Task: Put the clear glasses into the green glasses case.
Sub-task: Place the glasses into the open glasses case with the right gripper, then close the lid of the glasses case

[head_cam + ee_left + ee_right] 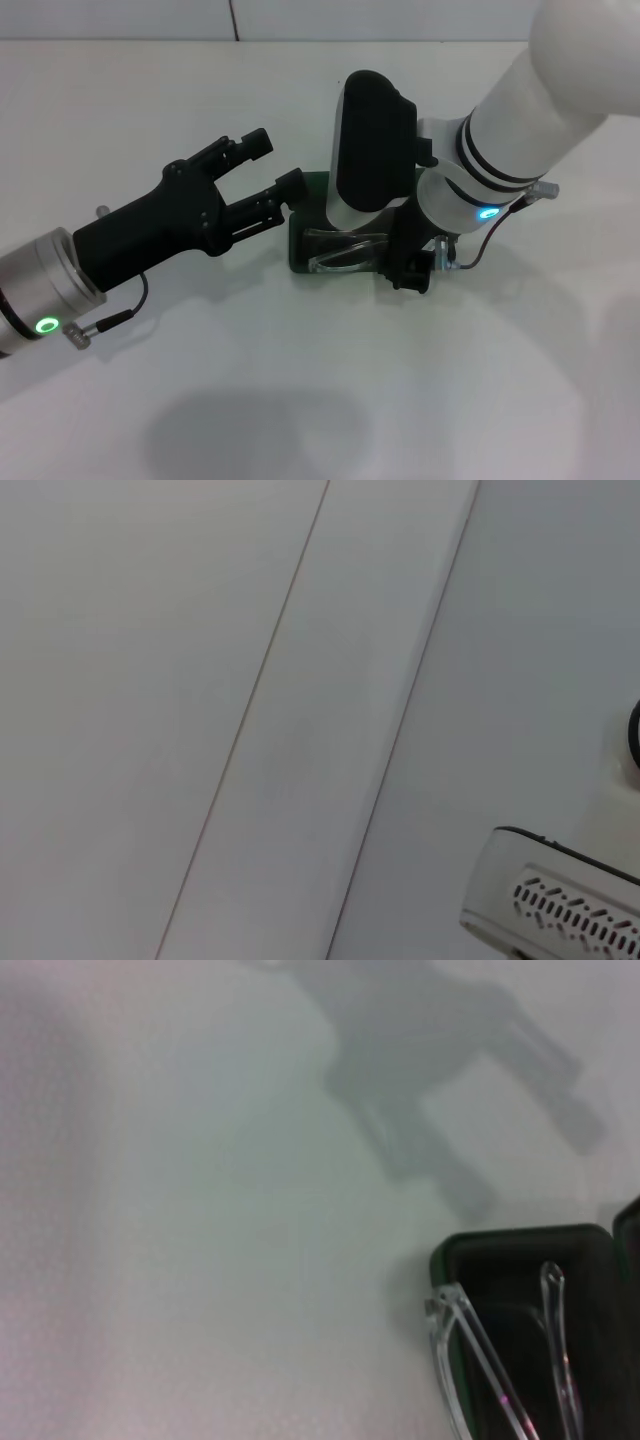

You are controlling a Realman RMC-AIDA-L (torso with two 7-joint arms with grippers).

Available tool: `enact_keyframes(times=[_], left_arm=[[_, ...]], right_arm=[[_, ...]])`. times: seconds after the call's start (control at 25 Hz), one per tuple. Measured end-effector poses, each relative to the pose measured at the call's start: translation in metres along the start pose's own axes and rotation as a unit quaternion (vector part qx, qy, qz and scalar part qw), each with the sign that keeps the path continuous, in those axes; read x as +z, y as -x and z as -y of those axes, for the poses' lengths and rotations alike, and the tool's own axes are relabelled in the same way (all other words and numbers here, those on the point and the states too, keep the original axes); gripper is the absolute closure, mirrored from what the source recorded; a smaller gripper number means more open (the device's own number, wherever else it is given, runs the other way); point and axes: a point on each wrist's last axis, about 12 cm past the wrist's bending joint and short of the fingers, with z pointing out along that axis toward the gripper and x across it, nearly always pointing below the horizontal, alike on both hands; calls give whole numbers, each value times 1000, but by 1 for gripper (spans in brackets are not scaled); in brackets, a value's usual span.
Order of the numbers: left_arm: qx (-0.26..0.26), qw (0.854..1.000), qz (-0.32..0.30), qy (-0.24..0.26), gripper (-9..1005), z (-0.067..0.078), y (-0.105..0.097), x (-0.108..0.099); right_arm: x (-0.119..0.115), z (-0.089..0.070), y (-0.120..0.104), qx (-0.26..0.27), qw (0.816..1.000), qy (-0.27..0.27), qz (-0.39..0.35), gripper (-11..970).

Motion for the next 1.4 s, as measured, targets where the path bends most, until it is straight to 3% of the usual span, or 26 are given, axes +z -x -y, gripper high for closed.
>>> enact_keyframes(times=[0.6,1.0,1.2,1.4], left_arm=[[-2,1000,2,-1,154,2,-2,2],[-3,1000,0,-1,154,2,-2,1],[-4,1000,5,12,154,1,-1,-9],[-6,999,18,31,155,-1,1,-18]], right_arm=[[1,7,4,15,998,-33,43,911],[-13,-6,0,16,999,7,48,911],[-45,-17,-33,25,987,62,146,911],[-54,-35,-100,38,956,104,272,911]])
